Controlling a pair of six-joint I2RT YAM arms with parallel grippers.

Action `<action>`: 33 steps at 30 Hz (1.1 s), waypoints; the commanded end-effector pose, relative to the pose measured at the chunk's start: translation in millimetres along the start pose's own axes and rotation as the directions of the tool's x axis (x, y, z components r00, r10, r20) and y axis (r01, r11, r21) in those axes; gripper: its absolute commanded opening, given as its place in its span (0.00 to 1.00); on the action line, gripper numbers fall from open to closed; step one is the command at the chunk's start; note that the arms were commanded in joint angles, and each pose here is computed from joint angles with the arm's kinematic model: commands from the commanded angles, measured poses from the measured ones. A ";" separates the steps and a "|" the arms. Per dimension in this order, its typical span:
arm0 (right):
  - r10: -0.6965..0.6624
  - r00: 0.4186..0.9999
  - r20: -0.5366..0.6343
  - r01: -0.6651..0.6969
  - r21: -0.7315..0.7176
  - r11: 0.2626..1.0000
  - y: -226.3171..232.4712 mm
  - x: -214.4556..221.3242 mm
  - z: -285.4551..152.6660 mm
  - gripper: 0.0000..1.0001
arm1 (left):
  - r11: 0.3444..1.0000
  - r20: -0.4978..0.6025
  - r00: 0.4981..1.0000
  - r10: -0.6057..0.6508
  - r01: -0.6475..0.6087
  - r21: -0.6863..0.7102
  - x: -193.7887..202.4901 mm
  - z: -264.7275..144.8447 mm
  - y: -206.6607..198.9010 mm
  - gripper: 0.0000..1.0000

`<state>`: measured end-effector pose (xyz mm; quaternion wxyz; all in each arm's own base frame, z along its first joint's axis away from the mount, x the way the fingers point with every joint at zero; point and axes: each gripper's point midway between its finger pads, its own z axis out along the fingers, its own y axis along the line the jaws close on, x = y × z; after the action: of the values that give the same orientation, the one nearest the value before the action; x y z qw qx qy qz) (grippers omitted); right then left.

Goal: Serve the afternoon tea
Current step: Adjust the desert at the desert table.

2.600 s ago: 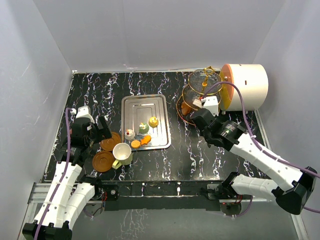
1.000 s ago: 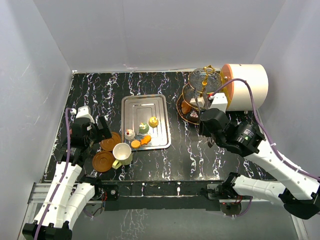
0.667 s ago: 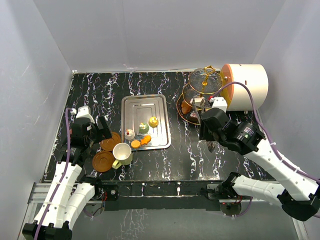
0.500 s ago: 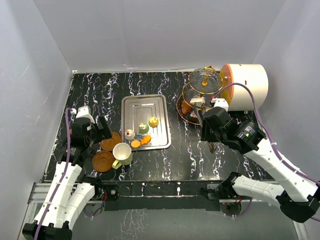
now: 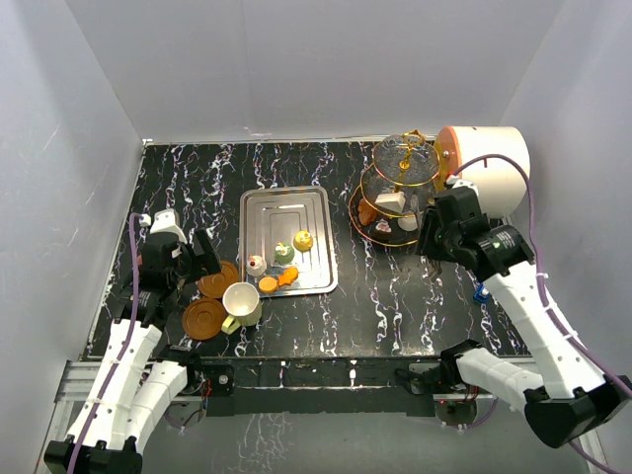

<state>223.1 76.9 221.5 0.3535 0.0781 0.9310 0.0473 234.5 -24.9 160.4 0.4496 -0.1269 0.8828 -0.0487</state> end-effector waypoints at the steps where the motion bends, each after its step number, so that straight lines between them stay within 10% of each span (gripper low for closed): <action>1: 0.009 0.999 0.054 0.000 -0.159 0.987 15.5 -35.3 13.5 0.36 | 1.000 0.019 1.000 0.008 -0.008 0.015 -5.4 -3.0 -2.7 0.99; 33: 0.037 0.997 -0.062 -0.057 -0.379 0.924 15.4 -52.0 60.2 0.41 | 1.000 0.013 1.000 0.006 -0.006 0.008 -4.6 -1.7 -1.9 0.99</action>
<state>291.6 77.1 190.7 0.3048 0.0530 0.9274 0.2102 234.5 -24.9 160.4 0.4496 -0.1269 0.8828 -0.0487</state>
